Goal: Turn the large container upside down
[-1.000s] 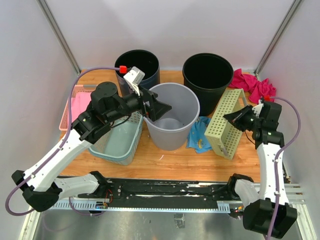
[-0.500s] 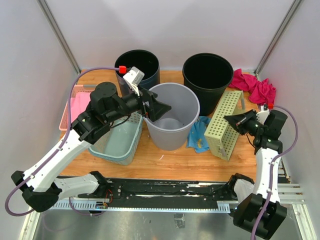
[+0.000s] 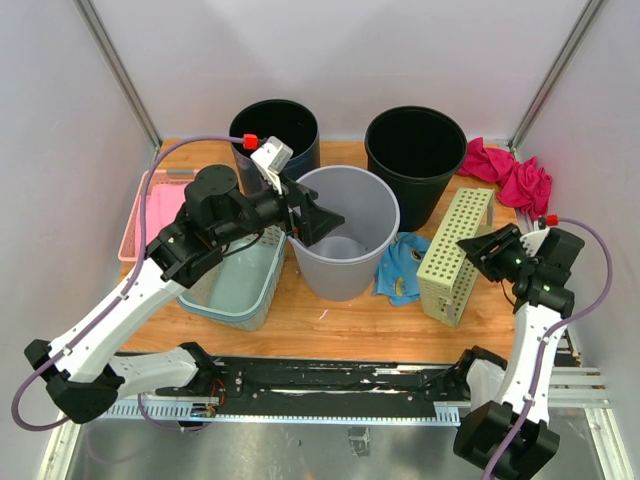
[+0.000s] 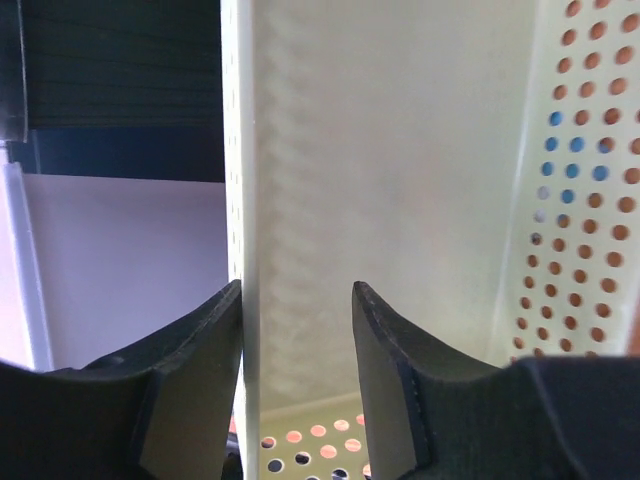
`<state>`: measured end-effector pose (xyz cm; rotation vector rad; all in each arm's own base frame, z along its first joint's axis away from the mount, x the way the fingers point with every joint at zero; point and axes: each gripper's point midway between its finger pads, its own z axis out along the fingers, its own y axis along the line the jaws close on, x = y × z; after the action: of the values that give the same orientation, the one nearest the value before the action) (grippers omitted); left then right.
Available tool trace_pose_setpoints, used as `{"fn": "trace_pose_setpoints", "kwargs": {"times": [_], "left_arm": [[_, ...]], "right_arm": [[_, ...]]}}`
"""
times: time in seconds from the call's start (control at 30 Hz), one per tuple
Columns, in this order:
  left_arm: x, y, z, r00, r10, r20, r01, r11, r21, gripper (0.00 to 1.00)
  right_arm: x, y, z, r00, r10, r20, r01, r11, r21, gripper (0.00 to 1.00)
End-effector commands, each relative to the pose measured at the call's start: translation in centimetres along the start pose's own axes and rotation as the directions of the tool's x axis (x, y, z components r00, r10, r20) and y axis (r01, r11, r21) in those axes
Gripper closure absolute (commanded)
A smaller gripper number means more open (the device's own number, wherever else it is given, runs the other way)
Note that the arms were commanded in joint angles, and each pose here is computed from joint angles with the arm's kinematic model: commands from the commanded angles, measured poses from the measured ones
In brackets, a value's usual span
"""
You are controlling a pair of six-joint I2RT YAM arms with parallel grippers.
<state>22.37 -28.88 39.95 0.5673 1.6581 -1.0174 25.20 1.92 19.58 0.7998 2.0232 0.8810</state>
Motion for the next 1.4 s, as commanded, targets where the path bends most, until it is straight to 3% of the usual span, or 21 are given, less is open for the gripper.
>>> {"fn": "trace_pose_setpoints", "kwargs": {"times": [0.0, 0.27, 0.8, 0.87, 1.07, 1.37], "left_arm": [[0.3, -0.6, 0.3, 1.0, -0.004, -0.003, 0.004, 0.999, 0.033, 0.01], [0.7, -0.4, 0.5, 1.0, 0.001, -0.015, 0.0, 1.0, 0.028, 0.01], [1.8, 0.0, 0.8, 0.999, -0.001, -0.039, 0.002, 1.0, 0.022, 0.01], [1.9, 0.2, 0.8, 0.999, 0.001, -0.046, 0.0, 1.0, 0.015, 0.01], [1.7, 0.1, 0.8, 0.999, 0.004, -0.048, -0.003, 1.0, 0.016, 0.01], [1.6, 0.2, 0.5, 0.999, -0.005, -0.039, 0.005, 1.0, 0.003, 0.01]], "right_arm": [[0.7, -4.0, -1.6, 0.999, -0.054, -0.007, 0.054, 0.972, 0.229, 0.52], [-0.9, -5.4, -3.8, 0.989, -0.148, 0.03, 0.125, 0.912, 0.391, 0.51], [-2.7, -5.2, -5.9, 0.965, -0.257, 0.057, 0.197, 0.85, 0.489, 0.57], [-2.7, -5.1, -5.6, 0.964, -0.259, 0.054, 0.204, 0.857, 0.472, 0.62], [-2.0, -3.2, -3.3, 0.98, -0.184, 0.073, 0.152, 0.938, 0.313, 0.99], [-1.4, 2.0, -0.1, 0.999, -0.021, 0.047, 0.024, 0.997, -0.068, 1.0]]}}
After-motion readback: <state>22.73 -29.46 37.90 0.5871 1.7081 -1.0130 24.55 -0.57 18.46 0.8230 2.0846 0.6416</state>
